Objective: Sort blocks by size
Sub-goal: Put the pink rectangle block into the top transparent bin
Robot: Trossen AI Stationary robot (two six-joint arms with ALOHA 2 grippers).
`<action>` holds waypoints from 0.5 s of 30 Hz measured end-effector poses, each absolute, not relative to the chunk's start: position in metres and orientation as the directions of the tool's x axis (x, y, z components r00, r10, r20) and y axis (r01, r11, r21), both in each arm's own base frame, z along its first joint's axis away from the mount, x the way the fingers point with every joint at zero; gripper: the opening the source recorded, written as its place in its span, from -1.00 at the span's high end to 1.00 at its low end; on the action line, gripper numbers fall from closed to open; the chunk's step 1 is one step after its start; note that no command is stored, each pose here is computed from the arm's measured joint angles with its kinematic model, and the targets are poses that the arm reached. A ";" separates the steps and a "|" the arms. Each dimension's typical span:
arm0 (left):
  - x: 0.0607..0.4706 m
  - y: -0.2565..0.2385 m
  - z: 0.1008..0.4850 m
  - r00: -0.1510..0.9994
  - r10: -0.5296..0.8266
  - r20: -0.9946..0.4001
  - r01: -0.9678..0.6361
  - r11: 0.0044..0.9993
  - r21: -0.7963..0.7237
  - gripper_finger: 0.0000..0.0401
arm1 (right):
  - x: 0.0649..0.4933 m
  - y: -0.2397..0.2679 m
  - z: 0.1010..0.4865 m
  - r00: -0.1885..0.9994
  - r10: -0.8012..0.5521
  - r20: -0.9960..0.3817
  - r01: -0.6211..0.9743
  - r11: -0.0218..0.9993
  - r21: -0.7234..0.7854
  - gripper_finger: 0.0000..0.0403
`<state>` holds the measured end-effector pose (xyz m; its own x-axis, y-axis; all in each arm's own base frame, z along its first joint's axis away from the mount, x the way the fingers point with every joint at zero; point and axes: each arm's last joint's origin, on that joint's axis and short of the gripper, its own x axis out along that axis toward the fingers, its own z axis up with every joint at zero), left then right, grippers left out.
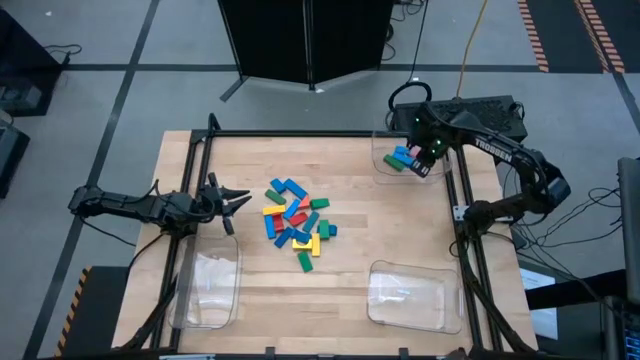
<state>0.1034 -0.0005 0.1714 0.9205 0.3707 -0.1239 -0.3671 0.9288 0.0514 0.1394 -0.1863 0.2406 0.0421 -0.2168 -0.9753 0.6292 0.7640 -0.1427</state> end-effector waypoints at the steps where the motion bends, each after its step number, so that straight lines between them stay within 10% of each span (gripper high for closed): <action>1: 0.103 0.000 0.171 0.921 0.371 -0.123 -0.367 0.929 0.051 0.63 | 0.138 -0.187 0.240 0.040 -0.216 -0.976 0.633 0.761 -0.143 0.51; 15: 0.103 0.000 0.171 0.920 0.371 -0.124 -0.367 0.929 0.052 0.63 | 0.132 -0.187 0.220 0.048 -0.193 -0.980 0.615 0.779 -0.123 0.41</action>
